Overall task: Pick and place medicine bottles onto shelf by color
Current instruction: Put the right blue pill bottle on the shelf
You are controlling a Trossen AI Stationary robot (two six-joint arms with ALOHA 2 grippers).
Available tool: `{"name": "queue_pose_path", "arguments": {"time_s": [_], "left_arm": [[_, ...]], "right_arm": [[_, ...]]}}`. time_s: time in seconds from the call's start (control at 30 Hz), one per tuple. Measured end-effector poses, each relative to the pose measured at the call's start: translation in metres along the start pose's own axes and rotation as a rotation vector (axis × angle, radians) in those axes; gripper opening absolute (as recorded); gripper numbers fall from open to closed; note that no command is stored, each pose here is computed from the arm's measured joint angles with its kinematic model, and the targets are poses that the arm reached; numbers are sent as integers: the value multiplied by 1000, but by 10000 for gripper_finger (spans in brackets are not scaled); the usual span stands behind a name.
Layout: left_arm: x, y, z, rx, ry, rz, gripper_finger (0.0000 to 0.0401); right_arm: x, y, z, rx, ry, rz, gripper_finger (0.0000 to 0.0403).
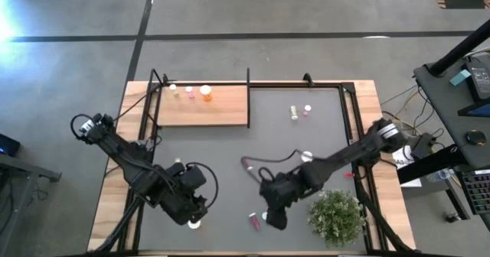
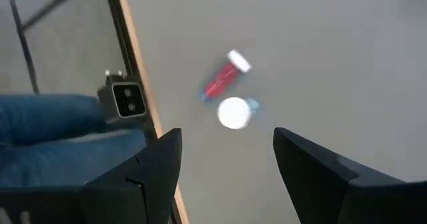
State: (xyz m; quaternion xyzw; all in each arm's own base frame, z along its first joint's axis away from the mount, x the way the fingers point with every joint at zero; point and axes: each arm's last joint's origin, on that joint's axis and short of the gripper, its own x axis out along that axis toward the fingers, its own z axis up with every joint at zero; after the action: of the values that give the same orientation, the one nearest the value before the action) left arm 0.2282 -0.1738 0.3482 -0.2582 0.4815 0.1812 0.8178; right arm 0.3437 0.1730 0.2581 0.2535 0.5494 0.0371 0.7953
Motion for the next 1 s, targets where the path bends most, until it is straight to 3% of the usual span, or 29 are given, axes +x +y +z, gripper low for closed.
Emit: {"name": "queue_pose_path", "arguments": {"time_s": [0.1,0.37,1.0], "left_arm": [[5,1,-5,15,10,18,238],[10,1,-19,50,61,20,238],[9,1,-25,72,68,19,238]], "right_arm": [[21,12,-3,-138,28,-13,226],[49,19,-3,-370,12,-128,226],[86,9,-9,-390,70,-213,226]]}}
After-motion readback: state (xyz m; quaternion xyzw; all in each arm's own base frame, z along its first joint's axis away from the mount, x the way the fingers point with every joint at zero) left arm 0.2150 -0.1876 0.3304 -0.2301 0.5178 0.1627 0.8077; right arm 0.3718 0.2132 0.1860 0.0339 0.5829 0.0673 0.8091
